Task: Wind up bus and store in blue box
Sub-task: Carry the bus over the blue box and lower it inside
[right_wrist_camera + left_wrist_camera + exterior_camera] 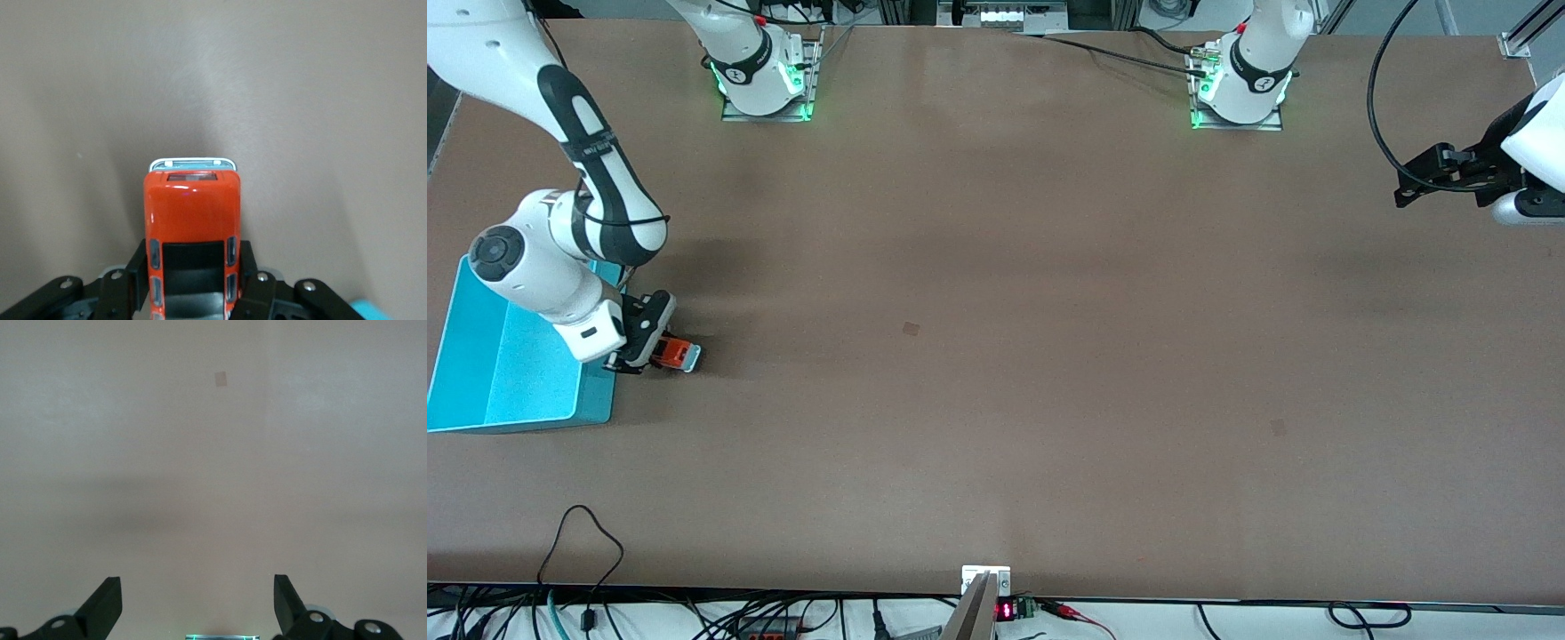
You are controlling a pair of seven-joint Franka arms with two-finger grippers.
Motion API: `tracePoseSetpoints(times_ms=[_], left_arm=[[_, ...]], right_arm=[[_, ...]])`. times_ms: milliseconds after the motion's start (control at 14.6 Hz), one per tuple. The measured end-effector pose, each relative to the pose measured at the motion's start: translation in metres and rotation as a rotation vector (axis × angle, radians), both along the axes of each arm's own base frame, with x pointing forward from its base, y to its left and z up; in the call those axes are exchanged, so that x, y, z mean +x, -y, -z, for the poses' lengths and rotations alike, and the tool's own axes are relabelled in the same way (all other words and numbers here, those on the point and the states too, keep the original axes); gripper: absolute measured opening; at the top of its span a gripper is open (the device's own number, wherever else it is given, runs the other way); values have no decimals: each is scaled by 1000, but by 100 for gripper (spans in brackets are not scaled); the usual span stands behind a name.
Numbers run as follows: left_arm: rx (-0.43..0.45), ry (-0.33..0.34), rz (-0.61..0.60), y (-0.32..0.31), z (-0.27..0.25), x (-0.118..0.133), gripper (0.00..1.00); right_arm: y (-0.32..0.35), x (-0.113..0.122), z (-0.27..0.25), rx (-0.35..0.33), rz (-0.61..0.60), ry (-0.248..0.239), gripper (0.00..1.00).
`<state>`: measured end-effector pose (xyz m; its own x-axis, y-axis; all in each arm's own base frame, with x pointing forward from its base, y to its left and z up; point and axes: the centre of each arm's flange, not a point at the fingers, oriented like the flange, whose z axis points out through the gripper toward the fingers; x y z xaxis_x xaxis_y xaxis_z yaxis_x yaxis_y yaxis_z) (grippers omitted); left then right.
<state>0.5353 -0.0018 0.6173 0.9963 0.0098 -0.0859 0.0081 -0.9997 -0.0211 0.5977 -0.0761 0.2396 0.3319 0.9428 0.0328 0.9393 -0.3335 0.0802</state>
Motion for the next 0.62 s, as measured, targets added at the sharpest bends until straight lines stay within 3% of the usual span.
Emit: tracePoseSetpoints(times_ms=[137,343,618], left_arm=[[0,0,-1,-1,0,0,100],[0,0,-2,-1,0,0,100],[0,0,-2,-1,0,0,100]], right_arm=[[-3,0,-42,-3,146,0,54],[3,-3,-101,-7,358,38,54],[63,-9,-140,-9,582,75,54]])
